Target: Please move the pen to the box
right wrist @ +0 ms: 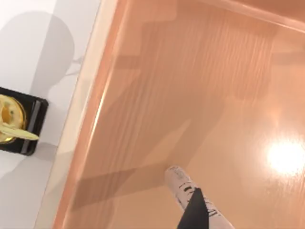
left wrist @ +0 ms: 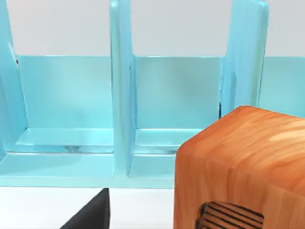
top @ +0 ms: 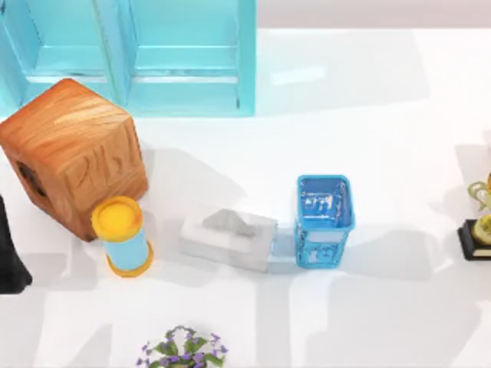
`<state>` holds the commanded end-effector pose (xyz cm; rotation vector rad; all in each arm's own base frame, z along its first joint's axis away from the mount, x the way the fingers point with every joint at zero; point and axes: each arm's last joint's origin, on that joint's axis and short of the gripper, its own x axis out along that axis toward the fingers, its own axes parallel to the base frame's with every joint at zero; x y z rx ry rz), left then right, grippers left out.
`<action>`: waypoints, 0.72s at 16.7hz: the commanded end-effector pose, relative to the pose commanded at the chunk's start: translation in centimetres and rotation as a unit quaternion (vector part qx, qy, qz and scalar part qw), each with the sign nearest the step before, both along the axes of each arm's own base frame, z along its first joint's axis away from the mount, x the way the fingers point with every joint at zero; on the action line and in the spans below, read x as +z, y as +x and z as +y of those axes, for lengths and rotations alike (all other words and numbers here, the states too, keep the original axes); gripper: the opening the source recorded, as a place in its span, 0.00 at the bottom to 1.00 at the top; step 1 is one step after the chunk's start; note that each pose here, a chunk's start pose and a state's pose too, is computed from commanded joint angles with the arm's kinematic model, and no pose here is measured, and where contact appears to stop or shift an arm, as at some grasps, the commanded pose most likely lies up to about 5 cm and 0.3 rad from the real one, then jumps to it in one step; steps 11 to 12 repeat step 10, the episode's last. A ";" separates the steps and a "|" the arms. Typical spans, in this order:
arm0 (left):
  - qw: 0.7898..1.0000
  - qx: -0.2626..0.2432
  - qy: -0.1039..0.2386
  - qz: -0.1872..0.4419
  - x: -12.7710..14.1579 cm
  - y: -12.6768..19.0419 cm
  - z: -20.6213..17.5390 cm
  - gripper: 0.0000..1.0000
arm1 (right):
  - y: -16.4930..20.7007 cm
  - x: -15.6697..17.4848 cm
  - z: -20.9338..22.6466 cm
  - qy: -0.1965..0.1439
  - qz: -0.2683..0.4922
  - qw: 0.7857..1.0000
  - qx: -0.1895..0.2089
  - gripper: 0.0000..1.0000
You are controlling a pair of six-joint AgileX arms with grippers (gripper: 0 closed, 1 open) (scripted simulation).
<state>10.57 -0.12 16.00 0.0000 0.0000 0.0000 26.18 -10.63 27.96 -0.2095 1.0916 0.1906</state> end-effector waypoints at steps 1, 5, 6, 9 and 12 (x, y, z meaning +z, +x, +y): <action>1.000 0.000 0.000 0.000 0.0 0.0 0.0 1.00 | 0.0 0.0 0.0 0.000 0.000 1.000 0.000 0.75; 1.000 0.000 0.000 0.000 0.0 0.0 0.0 1.00 | 0.0 0.0 0.0 0.000 0.000 1.000 0.000 1.00; 1.000 0.000 0.000 0.000 0.0 0.0 0.0 1.00 | 0.0 0.0 0.0 0.000 0.000 1.000 0.000 1.00; 1.000 0.000 0.000 0.000 0.0 0.0 0.0 1.00 | 0.0 0.0 0.0 0.000 0.000 1.000 0.000 1.00; 1.000 0.000 0.000 0.000 0.0 0.0 0.0 1.00 | 0.0 0.0 0.0 0.000 0.000 1.000 0.000 1.00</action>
